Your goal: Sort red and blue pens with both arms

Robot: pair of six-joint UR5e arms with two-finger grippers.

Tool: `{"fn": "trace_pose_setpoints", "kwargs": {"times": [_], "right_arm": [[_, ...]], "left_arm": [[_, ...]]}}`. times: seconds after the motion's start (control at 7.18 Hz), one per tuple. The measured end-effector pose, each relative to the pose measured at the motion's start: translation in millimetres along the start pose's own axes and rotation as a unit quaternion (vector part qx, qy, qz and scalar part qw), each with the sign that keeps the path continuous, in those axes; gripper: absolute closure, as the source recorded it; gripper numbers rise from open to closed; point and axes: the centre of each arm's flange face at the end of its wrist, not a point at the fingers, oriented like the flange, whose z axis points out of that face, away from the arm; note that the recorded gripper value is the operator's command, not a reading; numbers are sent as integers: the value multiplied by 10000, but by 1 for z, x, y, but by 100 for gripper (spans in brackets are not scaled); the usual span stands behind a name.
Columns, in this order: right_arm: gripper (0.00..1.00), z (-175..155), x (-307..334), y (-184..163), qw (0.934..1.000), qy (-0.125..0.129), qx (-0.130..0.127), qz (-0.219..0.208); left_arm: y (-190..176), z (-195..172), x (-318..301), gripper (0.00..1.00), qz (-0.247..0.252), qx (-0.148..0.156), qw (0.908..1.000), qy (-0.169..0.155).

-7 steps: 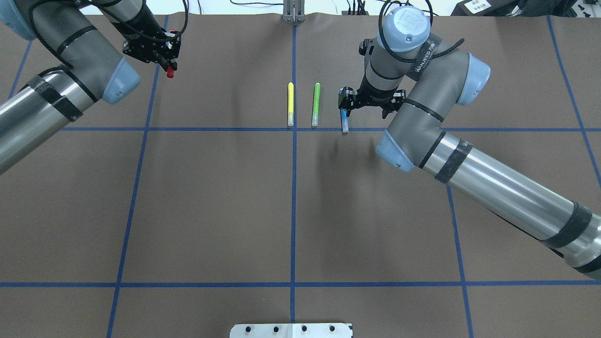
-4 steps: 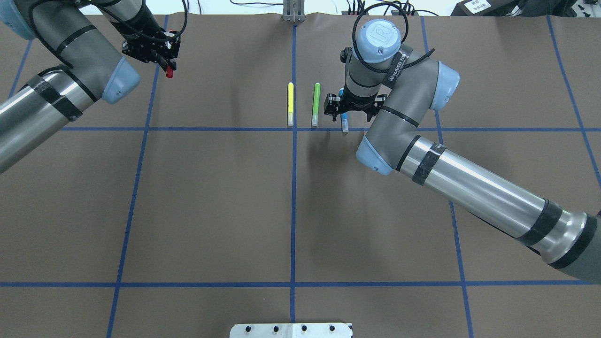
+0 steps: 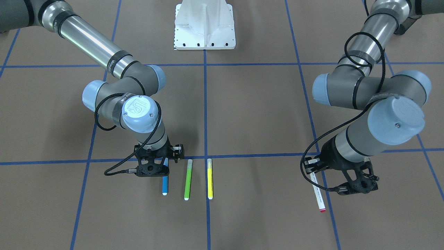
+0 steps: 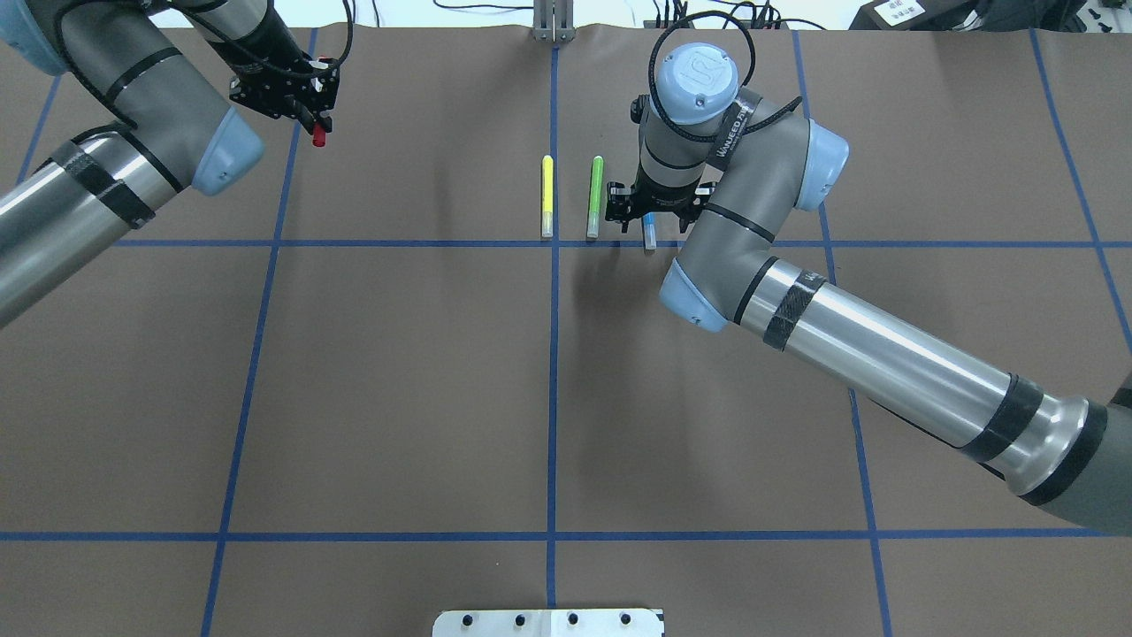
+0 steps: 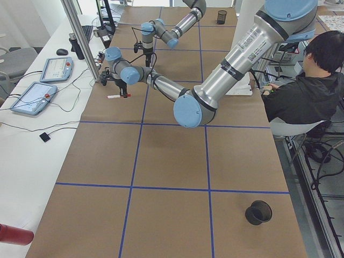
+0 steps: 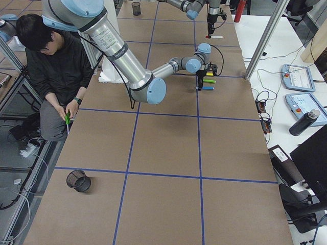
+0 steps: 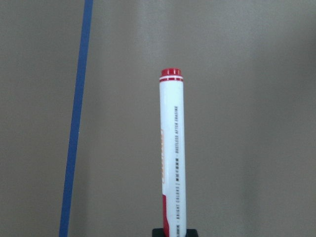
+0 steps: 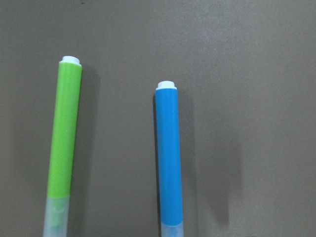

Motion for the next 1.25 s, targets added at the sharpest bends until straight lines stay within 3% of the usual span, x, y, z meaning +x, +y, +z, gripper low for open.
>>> {"fn": "trace_pose_setpoints", "kwargs": {"times": [0.98,1.11,1.25], "right_arm": [[40,9,5,-1,10000,56,-52,-17],[47,10,5,-2,10000,57,-53,-18],[63,11,4,-3,10000,65,-58,-10]], "left_arm": [[0,-1,0,100,5,9,10000,9],[0,-3,0,100,9,15,10000,17],[0,-3,0,100,11,18,10000,22]]}}
